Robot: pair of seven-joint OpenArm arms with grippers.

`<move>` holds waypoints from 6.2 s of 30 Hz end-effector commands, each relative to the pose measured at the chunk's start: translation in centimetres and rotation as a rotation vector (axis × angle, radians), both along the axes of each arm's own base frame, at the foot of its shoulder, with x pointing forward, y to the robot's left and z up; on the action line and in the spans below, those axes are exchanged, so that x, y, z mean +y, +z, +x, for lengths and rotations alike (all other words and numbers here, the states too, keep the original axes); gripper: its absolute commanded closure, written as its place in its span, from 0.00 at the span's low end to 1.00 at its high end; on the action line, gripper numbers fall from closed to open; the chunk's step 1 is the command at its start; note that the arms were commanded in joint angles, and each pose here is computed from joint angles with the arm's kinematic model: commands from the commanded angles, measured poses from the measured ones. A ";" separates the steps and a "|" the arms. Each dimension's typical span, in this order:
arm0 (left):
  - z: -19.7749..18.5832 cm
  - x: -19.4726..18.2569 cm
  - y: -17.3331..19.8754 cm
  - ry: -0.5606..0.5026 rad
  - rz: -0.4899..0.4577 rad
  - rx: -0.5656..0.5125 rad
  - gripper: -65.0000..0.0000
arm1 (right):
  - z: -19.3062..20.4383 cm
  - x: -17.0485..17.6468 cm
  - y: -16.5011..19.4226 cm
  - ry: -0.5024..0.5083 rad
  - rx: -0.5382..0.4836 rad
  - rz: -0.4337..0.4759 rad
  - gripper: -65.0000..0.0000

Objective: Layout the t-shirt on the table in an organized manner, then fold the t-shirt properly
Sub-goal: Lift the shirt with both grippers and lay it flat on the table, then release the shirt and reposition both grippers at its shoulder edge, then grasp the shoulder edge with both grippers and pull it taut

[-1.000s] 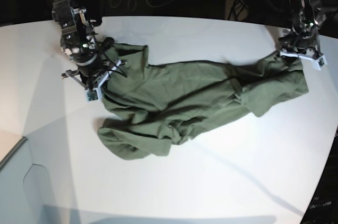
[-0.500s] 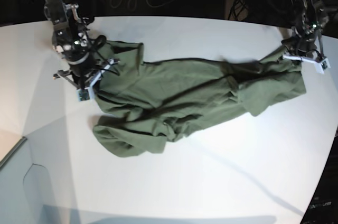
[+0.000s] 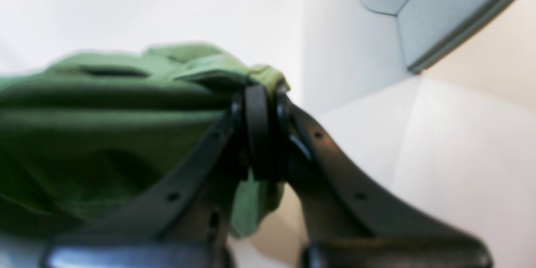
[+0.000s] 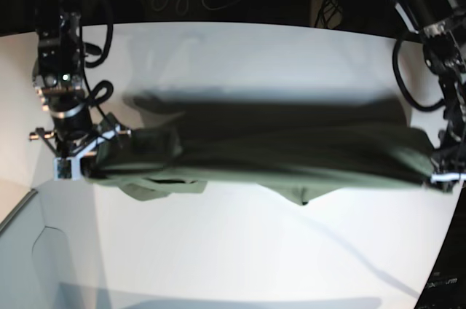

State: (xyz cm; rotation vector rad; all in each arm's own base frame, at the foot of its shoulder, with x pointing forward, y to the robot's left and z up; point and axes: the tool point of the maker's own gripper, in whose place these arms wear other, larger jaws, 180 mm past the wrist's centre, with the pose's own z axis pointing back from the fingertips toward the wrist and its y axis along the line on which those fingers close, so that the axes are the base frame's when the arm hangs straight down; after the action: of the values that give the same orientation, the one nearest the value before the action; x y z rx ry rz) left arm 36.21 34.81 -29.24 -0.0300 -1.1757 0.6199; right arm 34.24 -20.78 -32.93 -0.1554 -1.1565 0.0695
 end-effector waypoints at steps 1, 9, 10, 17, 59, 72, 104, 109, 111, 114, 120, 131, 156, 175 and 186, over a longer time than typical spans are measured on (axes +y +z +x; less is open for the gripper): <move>1.2 0.7 2.7 0.011 0.045 -0.065 1.00 | 1.2 -0.6 2.3 -0.008 -0.071 -0.028 1.00; 8.9 -4.6 8.0 -0.137 0.039 -0.179 1.00 | 8.1 -0.4 6.1 0.004 -0.140 -0.014 1.00; 9.9 -4.9 8.5 -0.146 0.031 -0.187 1.00 | 9.3 0.2 6.8 0.037 -0.148 -0.021 1.00; 17.8 -6.7 15.9 -0.195 -0.037 -0.277 1.00 | 17.7 0.2 15.9 0.089 -0.292 -0.019 1.00; -5.2 -0.7 -5.1 0.028 -0.313 -0.007 1.00 | -5.1 -0.9 -3.3 -0.057 0.105 0.083 1.00; -9.0 -0.6 -10.3 0.101 -0.390 0.108 1.00 | -9.6 -1.5 -8.0 -0.067 0.266 0.073 1.00; -15.1 1.0 -8.4 0.145 -0.383 0.165 0.49 | -5.1 -0.5 -2.1 -0.020 0.088 0.049 0.48; -12.6 0.8 -7.1 0.134 -0.392 0.101 0.49 | -2.1 1.8 -4.5 0.047 0.137 0.020 0.48; -11.6 0.7 -6.4 0.126 -0.395 0.076 0.49 | -1.6 3.0 -5.8 0.086 0.172 -0.009 0.48; -10.2 0.1 -6.7 0.128 -0.436 0.051 0.49 | -1.1 4.9 -7.6 0.149 0.218 -0.049 0.48; -7.3 -1.9 -9.8 0.116 -0.561 0.080 0.49 | 0.0 4.9 -9.4 0.155 0.266 -0.074 0.48; -4.7 -7.1 -16.5 0.064 -0.516 0.176 0.49 | -0.2 0.3 -11.3 0.041 0.327 -0.081 0.48; -4.7 -7.0 -9.7 -0.043 -0.320 0.023 0.49 | -3.0 -11.2 -5.3 -0.305 0.188 -0.116 0.48; -14.2 0.3 -11.4 0.180 -0.273 0.096 0.49 | -5.2 -7.7 -6.0 -0.267 0.202 -0.087 0.48; -12.7 -0.5 -13.0 0.167 -0.303 0.124 0.52 | -8.2 -7.8 -8.0 -0.264 0.274 -0.099 0.48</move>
State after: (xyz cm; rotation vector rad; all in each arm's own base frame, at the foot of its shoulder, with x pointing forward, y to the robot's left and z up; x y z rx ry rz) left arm 22.51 33.57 -43.68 -0.1510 -0.9106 0.9457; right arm 25.26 -28.16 -42.13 -0.3546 -0.8081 -0.0946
